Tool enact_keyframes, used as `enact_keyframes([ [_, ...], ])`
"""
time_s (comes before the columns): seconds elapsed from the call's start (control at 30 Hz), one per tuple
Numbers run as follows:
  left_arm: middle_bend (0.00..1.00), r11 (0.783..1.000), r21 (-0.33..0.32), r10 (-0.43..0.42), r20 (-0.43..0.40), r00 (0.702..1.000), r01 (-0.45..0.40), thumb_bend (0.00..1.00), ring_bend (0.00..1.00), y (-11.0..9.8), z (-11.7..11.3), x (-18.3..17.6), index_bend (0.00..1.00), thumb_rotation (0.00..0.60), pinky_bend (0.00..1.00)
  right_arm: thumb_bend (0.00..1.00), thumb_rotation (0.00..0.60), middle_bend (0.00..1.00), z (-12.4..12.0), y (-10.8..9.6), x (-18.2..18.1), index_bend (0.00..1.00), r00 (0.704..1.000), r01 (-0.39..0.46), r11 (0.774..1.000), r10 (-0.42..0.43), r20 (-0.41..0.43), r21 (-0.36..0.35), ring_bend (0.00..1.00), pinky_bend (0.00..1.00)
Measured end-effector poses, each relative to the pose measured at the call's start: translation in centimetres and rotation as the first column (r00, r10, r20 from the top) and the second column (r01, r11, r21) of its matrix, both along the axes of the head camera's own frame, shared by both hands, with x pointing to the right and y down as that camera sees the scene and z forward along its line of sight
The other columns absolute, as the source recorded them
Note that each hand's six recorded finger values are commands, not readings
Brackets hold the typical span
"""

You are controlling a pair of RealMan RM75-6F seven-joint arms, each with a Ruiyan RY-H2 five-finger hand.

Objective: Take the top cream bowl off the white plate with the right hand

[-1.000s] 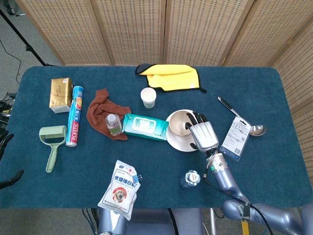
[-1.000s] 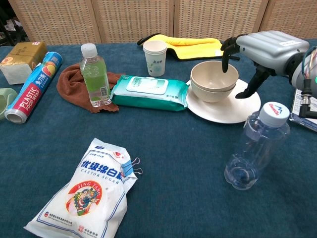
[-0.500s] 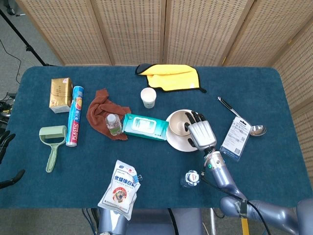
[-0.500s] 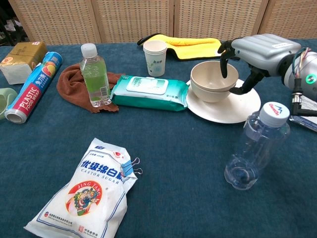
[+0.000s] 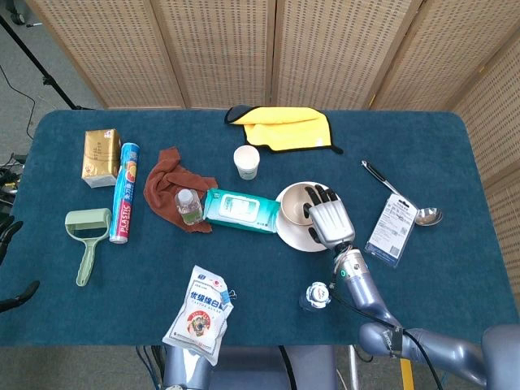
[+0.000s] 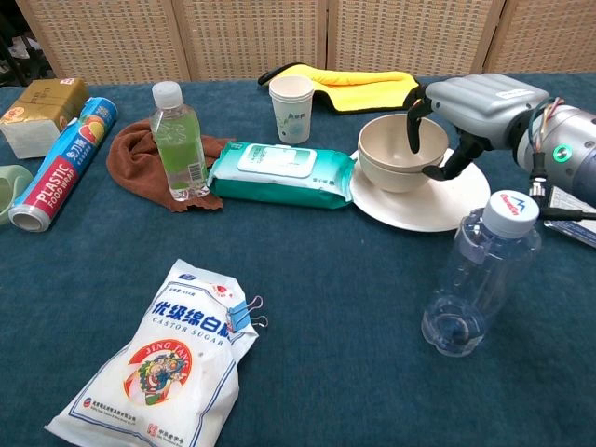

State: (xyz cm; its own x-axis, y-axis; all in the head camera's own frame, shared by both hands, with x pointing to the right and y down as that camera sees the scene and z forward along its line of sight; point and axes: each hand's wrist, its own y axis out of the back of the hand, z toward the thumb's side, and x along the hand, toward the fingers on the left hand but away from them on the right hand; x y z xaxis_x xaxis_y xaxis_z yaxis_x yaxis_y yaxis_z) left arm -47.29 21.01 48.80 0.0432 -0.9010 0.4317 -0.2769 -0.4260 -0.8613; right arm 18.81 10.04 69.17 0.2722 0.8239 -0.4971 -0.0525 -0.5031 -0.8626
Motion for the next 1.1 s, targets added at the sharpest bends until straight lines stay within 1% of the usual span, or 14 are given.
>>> enact_keyframes([
  [0.13, 0.0, 1.0, -0.001, -0.004, -0.002, 1.0, 0.004, 0.25, 0.0, -0.1, 0.0, -0.1, 0.0, 0.6, 0.0, 0.36, 0.6, 0.12, 0.5, 0.1, 0.0, 0.48, 1.0, -0.007, 1.0, 0.007, -0.003, -0.009, 0.09, 0.16],
  [0.23, 0.0, 1.0, -0.002, -0.007, -0.002, 1.0, 0.007, 0.25, 0.0, -0.2, 0.0, -0.2, 0.0, 0.6, 0.0, 0.38, 0.6, 0.12, 0.9, 0.1, -0.1, 0.5, 1.0, -0.013, 1.0, 0.013, -0.006, -0.016, 0.09, 0.16],
  [0.4, 0.0, 1.0, -0.004, -0.008, -0.001, 1.0, 0.008, 0.26, 0.0, -0.2, 0.1, -0.2, 0.0, 0.6, 0.0, 0.39, 0.6, 0.12, 1.4, 0.1, -0.1, 0.61, 1.0, -0.024, 0.999, 0.024, -0.008, -0.022, 0.09, 0.16],
  [0.63, 0.0, 1.0, -0.005, -0.003, 0.002, 1.0, 0.003, 0.25, 0.0, -0.2, 0.2, 0.0, 0.0, 0.6, 0.0, 0.42, 0.6, 0.13, 1.9, 0.0, 0.1, 0.67, 0.999, -0.031, 0.999, 0.031, -0.008, -0.012, 0.08, 0.16],
  [0.8, 0.0, 1.0, -0.005, -0.006, 0.002, 1.0, 0.006, 0.25, 0.0, -0.2, 0.2, -0.1, 0.0, 0.6, 0.0, 0.46, 0.6, 0.13, 1.4, -0.2, -0.4, 0.68, 1.0, -0.019, 1.0, 0.019, 0.013, 0.012, 0.09, 0.16],
  [0.93, 0.0, 1.0, -0.004, -0.007, 0.001, 1.0, 0.007, 0.25, 0.0, -0.2, 0.1, -0.1, 0.0, 0.6, 0.0, 0.47, 0.6, 0.13, 0.8, -0.3, -0.8, 0.68, 1.0, -0.01, 1.0, 0.01, 0.024, 0.021, 0.08, 0.16],
  [1.1, 0.0, 1.0, -0.002, -0.009, -0.003, 1.0, 0.009, 0.26, 0.0, -0.3, 0.1, -0.2, 0.0, 0.6, 0.0, 0.47, 0.6, 0.13, -0.6, -0.4, -1.4, 0.68, 0.999, 0.019, 0.999, -0.021, 0.034, 0.049, 0.09, 0.16],
])
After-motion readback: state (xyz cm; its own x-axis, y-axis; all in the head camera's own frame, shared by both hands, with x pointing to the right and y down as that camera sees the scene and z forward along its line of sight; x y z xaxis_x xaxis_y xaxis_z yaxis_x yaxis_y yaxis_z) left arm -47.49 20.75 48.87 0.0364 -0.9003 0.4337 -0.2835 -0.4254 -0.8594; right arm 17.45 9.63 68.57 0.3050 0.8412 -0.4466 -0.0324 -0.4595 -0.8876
